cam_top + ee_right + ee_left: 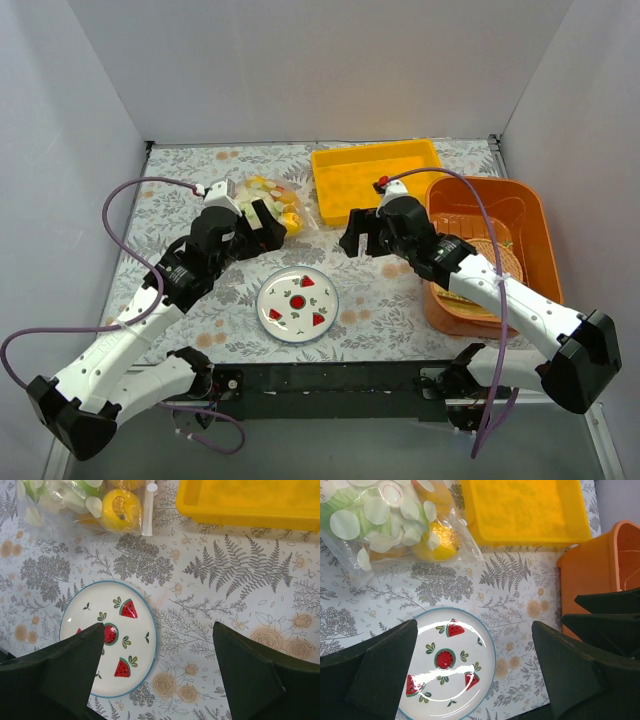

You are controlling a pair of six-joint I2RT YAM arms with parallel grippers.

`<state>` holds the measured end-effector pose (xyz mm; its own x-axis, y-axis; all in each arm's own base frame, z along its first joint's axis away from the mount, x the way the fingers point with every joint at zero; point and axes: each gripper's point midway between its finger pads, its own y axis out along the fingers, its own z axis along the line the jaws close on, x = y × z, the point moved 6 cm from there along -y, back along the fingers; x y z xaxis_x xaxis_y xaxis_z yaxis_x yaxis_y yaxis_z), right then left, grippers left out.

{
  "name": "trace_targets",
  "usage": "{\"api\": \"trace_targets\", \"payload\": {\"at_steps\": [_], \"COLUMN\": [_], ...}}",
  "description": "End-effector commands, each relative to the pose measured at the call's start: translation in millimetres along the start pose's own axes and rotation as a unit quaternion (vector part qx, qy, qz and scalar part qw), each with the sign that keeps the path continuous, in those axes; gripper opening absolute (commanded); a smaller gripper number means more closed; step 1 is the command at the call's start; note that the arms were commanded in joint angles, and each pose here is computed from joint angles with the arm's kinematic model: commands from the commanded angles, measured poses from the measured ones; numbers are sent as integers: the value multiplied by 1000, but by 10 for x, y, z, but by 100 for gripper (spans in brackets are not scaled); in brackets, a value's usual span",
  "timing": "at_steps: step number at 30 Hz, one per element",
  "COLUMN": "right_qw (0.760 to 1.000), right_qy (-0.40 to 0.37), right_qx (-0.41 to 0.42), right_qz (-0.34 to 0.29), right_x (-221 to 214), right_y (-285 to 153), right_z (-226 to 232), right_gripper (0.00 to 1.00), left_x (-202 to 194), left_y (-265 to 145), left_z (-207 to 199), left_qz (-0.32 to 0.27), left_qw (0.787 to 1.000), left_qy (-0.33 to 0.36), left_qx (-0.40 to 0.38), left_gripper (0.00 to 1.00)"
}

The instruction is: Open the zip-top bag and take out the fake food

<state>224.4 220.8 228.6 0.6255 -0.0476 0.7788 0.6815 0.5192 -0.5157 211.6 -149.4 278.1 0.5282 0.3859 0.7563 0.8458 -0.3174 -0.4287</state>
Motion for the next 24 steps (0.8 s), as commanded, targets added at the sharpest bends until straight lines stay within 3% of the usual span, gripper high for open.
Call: {"api": "trace_targets", "payload": {"at_steps": [1,8,16,19,24], "right_qw": [998,998,994,992,990], "right_qy": [-10,-22,14,37,65], "right_qx": [52,55,105,121,119], "right_qz": [-40,-27,1,7,29], "right_x": [346,534,804,858,823], "right_y": [88,450,983,1181,1535], "right_z": [249,380,356,315,243], "right_gripper": [96,95,89,87,83], "left_x": [180,434,800,996,1093], "left_y": [-41,-21,599,883,1354], "left_z": [-85,-230,-328,-293,-88], "left_qz": [-8,-37,-48,-57,-56], "left_qw": [1000,999,995,993,989], "left_qy": [7,15,-6,-16,-19], "left_qx": [14,14,89,103,137], "left_gripper": [98,98,98,94,77]}}
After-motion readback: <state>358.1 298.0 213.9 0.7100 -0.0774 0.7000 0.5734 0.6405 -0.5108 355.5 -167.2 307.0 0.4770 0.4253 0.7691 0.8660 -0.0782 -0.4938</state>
